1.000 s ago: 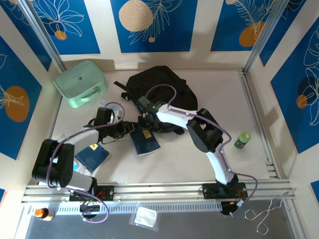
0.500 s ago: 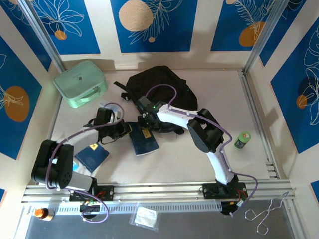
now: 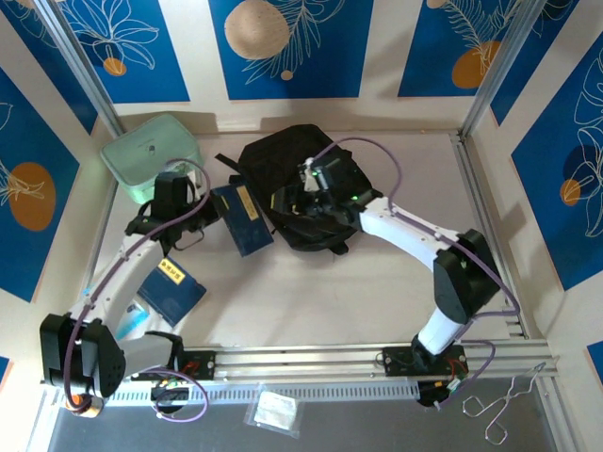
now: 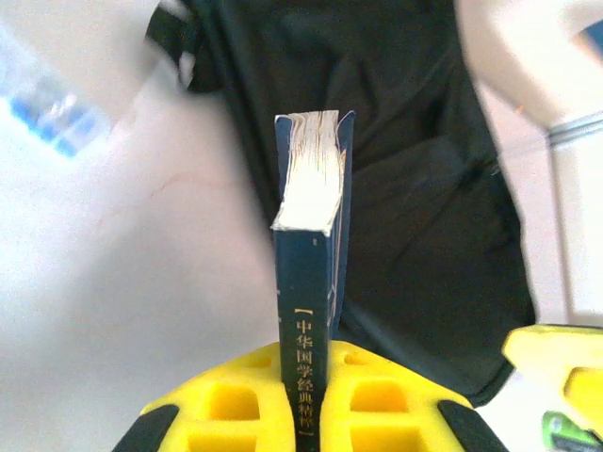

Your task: Pack the student bag

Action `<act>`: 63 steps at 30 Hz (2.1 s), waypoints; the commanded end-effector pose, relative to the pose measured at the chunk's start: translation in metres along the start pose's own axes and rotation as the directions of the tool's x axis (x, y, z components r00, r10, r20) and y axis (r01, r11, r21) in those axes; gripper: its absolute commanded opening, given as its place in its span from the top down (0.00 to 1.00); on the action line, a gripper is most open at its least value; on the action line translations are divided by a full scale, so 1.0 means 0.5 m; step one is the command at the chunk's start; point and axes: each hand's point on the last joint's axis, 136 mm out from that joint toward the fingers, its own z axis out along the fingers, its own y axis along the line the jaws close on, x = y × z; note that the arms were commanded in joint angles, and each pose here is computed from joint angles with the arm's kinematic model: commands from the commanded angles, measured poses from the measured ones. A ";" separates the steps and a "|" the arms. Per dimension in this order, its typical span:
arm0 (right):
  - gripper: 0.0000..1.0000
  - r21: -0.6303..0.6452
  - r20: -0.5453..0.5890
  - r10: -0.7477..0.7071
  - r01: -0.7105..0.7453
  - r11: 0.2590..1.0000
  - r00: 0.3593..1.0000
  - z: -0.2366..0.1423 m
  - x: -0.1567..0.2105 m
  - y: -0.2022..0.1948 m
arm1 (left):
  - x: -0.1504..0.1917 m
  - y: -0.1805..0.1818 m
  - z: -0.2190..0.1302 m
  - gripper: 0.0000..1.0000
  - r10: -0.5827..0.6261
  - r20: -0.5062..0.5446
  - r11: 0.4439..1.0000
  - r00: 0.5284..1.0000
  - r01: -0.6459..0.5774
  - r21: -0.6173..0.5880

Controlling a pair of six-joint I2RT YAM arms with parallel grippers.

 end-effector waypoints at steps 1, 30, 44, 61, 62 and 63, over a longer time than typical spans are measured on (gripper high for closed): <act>0.29 -0.120 0.000 0.099 -0.098 0.988 0.995 -0.017 -0.005 0.004 | -0.082 -0.069 -0.026 1.00 -0.034 0.113 0.995 0.993 0.023 0.099; 0.17 -0.551 0.046 0.556 -0.443 0.707 0.830 0.001 -0.215 0.025 | -0.227 -0.226 0.141 1.00 -0.530 0.008 0.728 0.848 0.451 0.516; 0.77 -0.514 0.077 0.509 -0.403 0.757 0.857 -0.005 -0.226 -0.002 | -0.176 -0.216 0.153 1.00 -0.428 -0.040 0.794 0.903 0.397 0.461; 0.91 -0.109 0.286 0.296 -0.276 0.955 0.911 -0.223 -0.159 -0.174 | 0.037 -0.184 0.189 0.38 0.194 -0.156 0.965 0.969 -0.159 0.208; 0.91 -0.073 0.299 0.298 -0.290 0.954 0.906 -0.238 -0.155 -0.195 | 0.049 -0.190 0.192 0.37 0.224 -0.160 0.961 0.961 -0.190 0.201; 0.92 -0.044 0.314 0.298 -0.300 0.953 0.901 -0.255 -0.152 -0.209 | 0.065 -0.202 0.195 0.37 0.260 -0.166 0.952 0.951 -0.224 0.208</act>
